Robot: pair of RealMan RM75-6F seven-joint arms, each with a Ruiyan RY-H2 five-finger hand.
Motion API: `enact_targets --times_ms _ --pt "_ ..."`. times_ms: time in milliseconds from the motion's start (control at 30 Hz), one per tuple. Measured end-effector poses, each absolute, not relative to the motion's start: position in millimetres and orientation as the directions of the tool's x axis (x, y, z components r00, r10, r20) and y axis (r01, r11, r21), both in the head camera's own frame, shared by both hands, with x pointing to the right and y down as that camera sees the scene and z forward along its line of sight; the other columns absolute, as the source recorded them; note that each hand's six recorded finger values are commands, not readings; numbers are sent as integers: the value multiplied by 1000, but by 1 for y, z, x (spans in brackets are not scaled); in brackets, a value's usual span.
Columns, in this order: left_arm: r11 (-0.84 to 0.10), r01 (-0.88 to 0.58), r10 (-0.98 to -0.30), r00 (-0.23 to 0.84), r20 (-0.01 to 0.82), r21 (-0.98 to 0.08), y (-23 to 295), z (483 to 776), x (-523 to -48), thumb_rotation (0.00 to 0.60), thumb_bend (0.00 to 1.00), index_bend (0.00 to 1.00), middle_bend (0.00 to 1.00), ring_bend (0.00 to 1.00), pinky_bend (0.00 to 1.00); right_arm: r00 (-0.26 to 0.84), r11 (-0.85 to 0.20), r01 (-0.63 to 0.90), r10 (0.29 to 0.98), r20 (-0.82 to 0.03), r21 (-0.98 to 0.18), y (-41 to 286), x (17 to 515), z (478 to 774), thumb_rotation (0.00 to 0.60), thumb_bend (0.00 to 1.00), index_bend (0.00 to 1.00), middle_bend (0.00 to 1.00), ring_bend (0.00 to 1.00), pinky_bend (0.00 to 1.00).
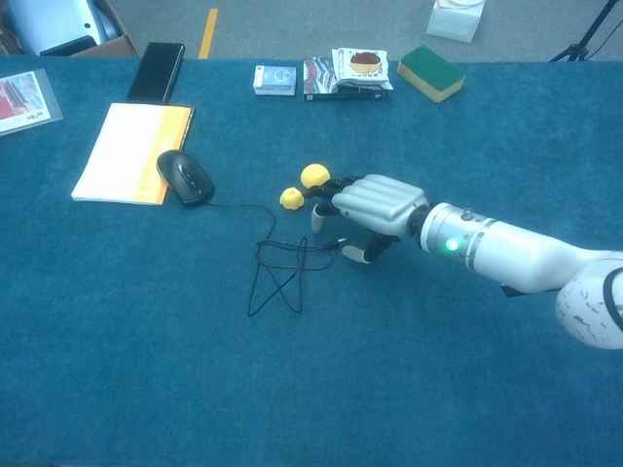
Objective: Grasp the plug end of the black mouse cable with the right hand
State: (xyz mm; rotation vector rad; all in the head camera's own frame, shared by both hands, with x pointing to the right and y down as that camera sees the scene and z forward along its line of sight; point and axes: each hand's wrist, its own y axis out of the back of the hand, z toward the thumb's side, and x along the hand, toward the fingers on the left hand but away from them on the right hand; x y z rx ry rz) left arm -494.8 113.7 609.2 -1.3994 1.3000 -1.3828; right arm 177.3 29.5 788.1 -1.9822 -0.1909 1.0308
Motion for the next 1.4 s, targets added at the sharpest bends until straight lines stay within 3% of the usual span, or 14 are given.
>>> enact_targets --times_ms 400,1400 --pt "-189 -150 -973 -105 205 -970 115 610 -495 600 191 379 309 183 306 653 -582 -256 485 -582 -772 32 176 791 600 352 308 61 0 109" --pt "-179 -160 -974 -108 198 -971 118 607 -498 600 191 379 309 182 306 663 -529 -275 500 -557 -803 36 174 793 600 346 454 60 0 109"
